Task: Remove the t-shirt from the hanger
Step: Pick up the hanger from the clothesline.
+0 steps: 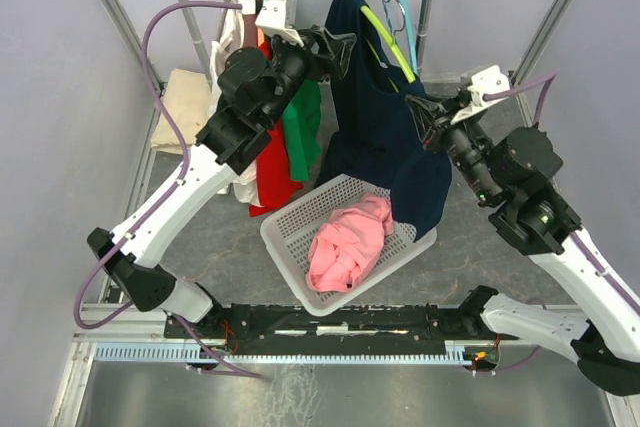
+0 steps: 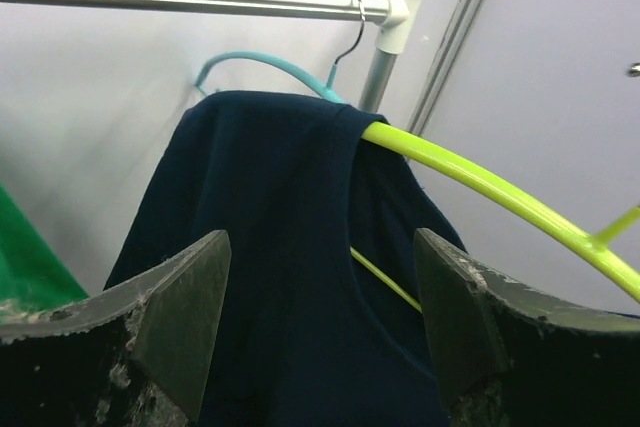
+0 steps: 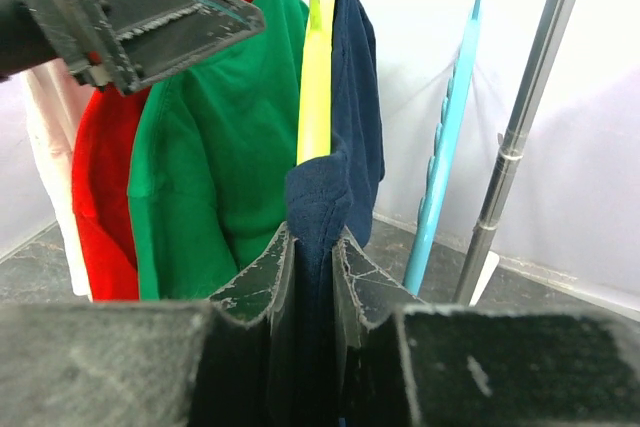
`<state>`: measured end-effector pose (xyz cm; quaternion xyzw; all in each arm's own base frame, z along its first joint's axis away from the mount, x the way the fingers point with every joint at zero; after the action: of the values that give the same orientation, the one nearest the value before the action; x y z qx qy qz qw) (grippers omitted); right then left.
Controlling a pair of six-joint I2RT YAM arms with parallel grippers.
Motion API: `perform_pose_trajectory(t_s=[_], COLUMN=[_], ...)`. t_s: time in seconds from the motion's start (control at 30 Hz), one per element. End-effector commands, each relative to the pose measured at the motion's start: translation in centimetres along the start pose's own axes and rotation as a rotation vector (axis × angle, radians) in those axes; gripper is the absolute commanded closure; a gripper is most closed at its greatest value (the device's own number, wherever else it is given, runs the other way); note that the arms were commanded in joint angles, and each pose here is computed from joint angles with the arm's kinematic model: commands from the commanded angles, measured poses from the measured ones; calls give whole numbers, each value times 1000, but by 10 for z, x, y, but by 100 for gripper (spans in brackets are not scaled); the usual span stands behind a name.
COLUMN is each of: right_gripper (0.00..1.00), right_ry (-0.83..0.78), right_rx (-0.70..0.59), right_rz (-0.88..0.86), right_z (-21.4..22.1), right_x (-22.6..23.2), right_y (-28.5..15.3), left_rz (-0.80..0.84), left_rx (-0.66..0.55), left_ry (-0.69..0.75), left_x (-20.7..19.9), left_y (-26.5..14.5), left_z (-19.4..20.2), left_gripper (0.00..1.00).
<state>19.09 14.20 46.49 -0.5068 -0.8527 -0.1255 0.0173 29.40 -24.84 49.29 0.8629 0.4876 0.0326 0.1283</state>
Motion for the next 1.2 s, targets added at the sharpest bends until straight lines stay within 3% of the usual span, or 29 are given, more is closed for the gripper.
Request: perform_pose_trajectory(t_s=[0.0,0.33,0.6,0.9,1.1,1.17], right_gripper=[98,98,98,98,98,98], right_ry=[36,66,78,82,80,78], right_rx=[-202,-204,-195,-201,-189,-183], right_rz=[-75,-119,-130,-137,-127,-121], right_z=[-40,-42,-40,-41,-39,-37], right_x=[4,6,6,6,6,6], right_y=[-18,-29,-32,-36,-33,-31], left_rz=[76,102,84,65,86,122], left_rx=[-111,-117,-137,-144,-159,-168], left_ry=[47,40,34,33,36,46], left_x=[-5,-9,-9,-8,-10,-13], left_y=[8,17,25,30,31,31], left_z=[-25,-17,-18,-17,-20,-23], left_gripper=[21,23,31,59,94,97])
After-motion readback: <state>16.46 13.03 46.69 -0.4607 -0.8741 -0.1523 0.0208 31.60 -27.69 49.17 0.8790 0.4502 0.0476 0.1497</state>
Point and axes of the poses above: each gripper's point midway between its finger pads, its own y axis out along the fingers, its own x axis along the line the jaws close on, z = x × y, the point moved 9 cm from there along -y, back along the fingers, and after that the axes turned 11 degrees about y, right-handed, at the moved point
